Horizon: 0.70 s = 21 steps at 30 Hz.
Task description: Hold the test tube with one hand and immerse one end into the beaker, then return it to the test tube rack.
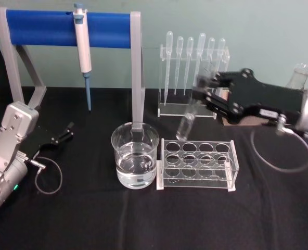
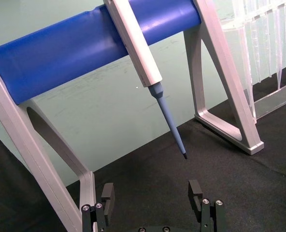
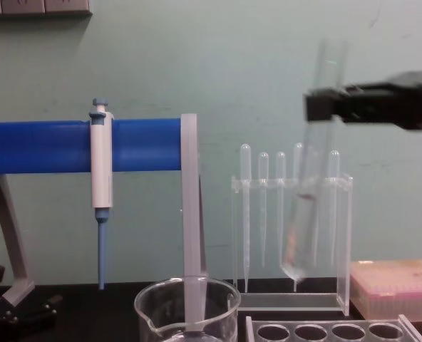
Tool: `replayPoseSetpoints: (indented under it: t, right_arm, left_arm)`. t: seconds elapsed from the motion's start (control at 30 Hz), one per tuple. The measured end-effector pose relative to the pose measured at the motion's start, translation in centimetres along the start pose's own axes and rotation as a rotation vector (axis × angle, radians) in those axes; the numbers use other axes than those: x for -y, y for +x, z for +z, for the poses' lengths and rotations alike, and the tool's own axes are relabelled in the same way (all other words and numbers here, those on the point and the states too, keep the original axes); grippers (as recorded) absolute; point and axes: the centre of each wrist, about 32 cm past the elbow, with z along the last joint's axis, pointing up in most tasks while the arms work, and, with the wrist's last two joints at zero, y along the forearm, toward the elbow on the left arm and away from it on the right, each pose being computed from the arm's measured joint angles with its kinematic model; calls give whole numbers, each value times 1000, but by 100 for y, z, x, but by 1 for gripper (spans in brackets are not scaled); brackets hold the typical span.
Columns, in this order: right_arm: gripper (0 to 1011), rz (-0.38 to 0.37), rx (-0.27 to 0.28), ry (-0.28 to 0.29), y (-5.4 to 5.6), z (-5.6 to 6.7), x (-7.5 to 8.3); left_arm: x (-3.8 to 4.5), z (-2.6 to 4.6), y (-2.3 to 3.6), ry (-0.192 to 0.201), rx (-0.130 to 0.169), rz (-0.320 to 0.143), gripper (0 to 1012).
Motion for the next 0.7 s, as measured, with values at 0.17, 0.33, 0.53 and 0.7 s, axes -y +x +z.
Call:
replayPoseSetpoints:
  t: [0.17, 0.33, 0.53, 0.7]
  right_arm:
    - [241, -8, -18, -23, -51, -144, 162]
    - [241, -25, -53, -45, -88, -344, 242]
    - [241, -49, -55, -74, -97, -487, 216]
    - [241, -69, -57, -86, -89, -558, 182]
  left_arm:
    - [0, 0, 0, 0, 0, 0, 1000]
    - [0, 0, 0, 0, 0, 0, 1000]
    - [0, 0, 0, 0, 0, 0, 1000]
    - [0, 0, 0, 0, 0, 0, 1000]
